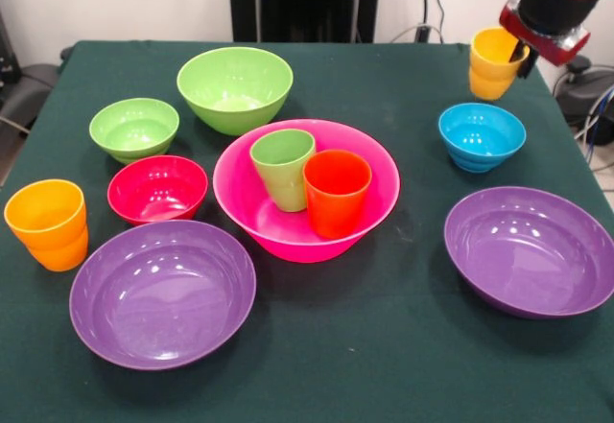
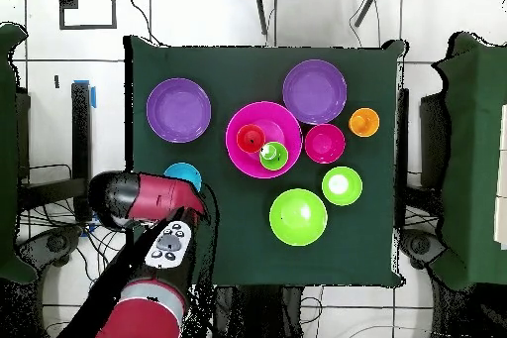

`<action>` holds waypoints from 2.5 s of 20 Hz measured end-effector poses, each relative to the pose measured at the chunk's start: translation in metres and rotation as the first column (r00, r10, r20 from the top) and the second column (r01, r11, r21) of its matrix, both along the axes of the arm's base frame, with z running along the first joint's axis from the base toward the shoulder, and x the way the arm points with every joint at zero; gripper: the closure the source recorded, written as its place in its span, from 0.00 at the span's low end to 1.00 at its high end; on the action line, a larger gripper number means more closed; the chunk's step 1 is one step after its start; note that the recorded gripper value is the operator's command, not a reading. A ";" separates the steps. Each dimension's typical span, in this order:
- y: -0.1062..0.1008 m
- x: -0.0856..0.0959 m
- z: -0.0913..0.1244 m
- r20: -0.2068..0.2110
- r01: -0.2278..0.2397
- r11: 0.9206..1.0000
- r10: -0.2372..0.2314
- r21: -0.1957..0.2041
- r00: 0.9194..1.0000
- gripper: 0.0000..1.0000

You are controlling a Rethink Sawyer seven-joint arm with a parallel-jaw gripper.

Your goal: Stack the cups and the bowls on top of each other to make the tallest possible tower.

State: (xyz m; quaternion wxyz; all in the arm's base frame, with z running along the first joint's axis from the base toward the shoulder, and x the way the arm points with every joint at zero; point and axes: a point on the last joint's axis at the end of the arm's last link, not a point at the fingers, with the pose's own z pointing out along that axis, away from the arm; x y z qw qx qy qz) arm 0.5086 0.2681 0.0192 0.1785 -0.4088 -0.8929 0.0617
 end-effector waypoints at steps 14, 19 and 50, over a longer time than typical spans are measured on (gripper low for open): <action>-0.071 0.071 0.111 0.018 -0.102 0.991 0.103 -0.088 0.994 1.00; -0.110 0.120 0.120 0.163 -0.115 0.980 0.142 -0.162 0.976 1.00; -0.254 0.256 0.094 0.378 -0.052 0.948 0.175 -0.313 0.909 1.00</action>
